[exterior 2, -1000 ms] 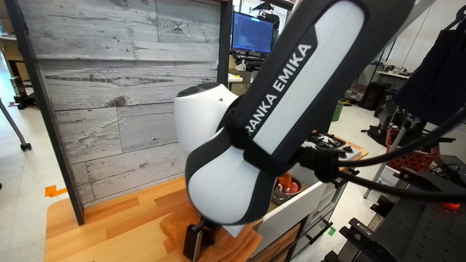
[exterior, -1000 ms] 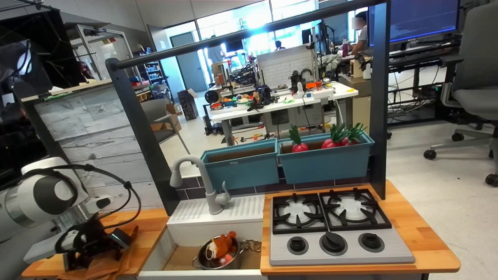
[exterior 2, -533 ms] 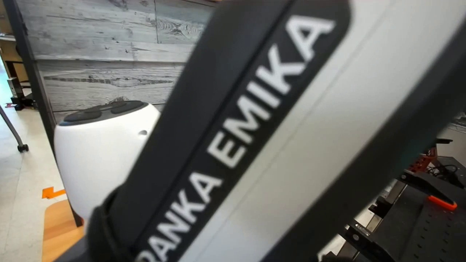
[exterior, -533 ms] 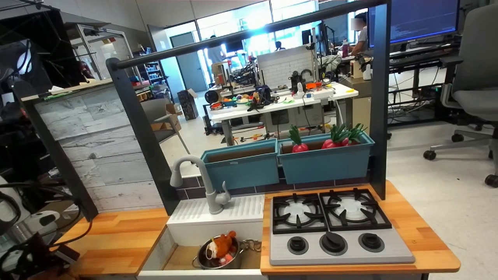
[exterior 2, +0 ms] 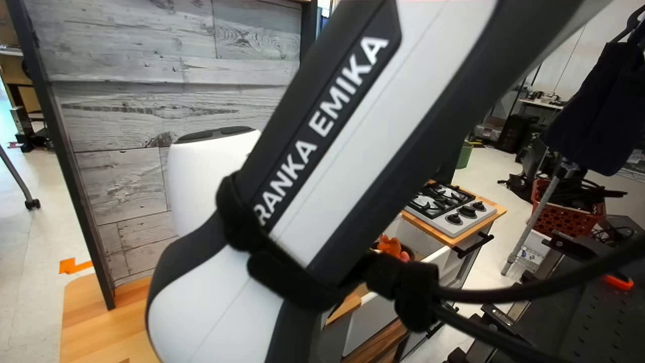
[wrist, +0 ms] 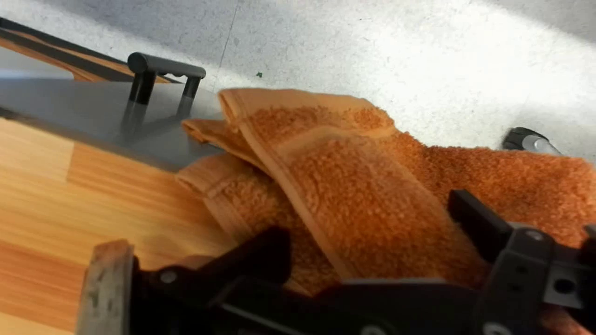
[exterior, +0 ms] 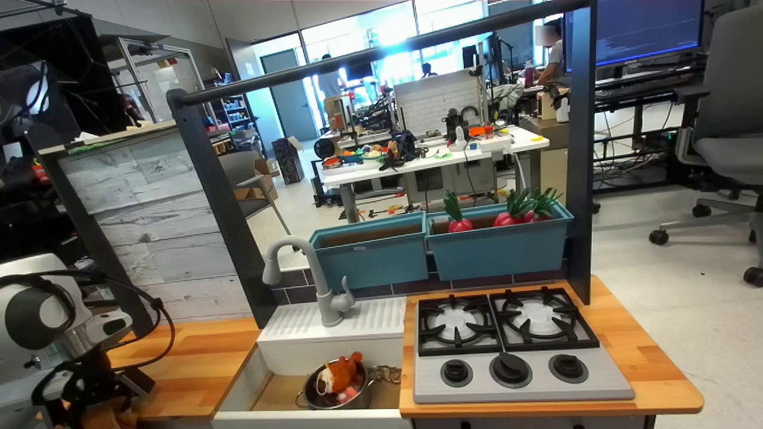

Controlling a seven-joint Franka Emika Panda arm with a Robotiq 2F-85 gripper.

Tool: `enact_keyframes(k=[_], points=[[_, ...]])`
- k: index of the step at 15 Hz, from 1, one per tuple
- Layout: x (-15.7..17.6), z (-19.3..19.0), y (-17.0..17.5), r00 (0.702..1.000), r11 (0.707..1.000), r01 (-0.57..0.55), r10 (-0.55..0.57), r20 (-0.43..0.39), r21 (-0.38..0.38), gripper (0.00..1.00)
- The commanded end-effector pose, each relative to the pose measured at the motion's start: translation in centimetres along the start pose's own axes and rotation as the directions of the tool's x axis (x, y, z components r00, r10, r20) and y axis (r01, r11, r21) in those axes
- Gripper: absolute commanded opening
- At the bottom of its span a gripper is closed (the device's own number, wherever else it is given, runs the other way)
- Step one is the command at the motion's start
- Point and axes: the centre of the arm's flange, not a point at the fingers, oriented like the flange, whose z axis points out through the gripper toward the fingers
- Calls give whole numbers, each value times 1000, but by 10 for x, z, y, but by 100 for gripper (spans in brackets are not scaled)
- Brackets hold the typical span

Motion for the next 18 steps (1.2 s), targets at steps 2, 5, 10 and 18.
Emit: enact_keyframes(k=[2, 5, 10, 18], points=[[-6, -35, 38, 999, 995, -31, 32, -9, 99, 100], [-33, -87, 23, 997, 986, 54, -44, -70, 156, 100], [-45, -181, 13, 936, 958, 161, -72, -344, 239, 65], [-52, -265, 12, 901, 944, 196, -66, -429, 267, 56]])
